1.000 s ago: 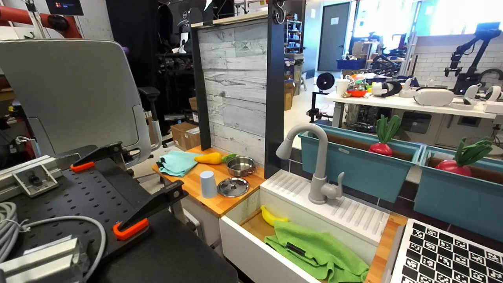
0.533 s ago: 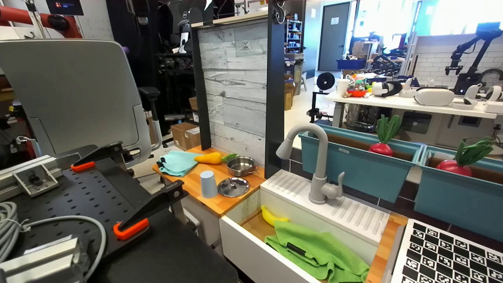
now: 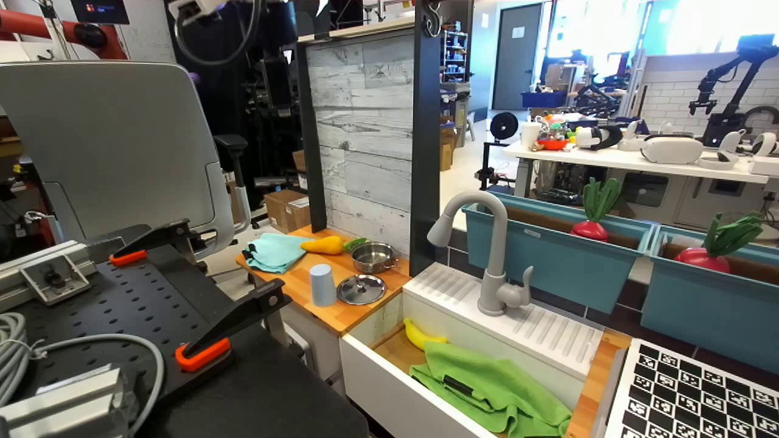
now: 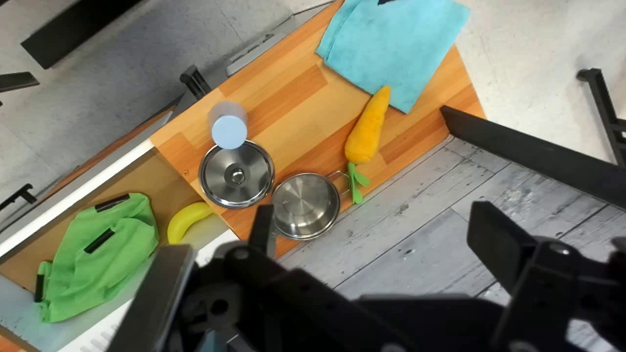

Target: Put the plush in the bowl, wipe the counter with the blue towel and move the faucet to the center

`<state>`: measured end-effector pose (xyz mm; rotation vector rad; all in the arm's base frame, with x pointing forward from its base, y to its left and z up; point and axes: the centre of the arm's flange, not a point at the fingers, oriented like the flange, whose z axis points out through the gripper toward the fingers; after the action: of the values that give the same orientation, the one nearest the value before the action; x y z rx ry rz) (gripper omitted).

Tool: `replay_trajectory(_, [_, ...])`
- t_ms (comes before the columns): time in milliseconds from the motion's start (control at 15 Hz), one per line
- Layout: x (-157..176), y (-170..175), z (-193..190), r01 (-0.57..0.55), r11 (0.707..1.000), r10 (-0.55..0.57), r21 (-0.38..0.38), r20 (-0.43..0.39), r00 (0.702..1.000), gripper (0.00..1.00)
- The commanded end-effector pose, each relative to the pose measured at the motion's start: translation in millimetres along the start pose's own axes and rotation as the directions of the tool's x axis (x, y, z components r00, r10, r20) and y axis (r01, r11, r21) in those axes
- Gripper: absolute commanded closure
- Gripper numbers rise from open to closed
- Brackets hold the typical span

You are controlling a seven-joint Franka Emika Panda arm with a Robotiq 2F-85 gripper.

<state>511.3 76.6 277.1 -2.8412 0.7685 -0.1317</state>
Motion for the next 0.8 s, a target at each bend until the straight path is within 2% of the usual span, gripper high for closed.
replay_trajectory(0, [19, -4, 57, -0.053, 0.998, 0.053, 0.031, -0.002, 0.999, 0.0])
replay_trajectory(733, [32, -36, 194, -0.104, 0.995, 0.104, -0.002, 0.021, 0.994, 0.0])
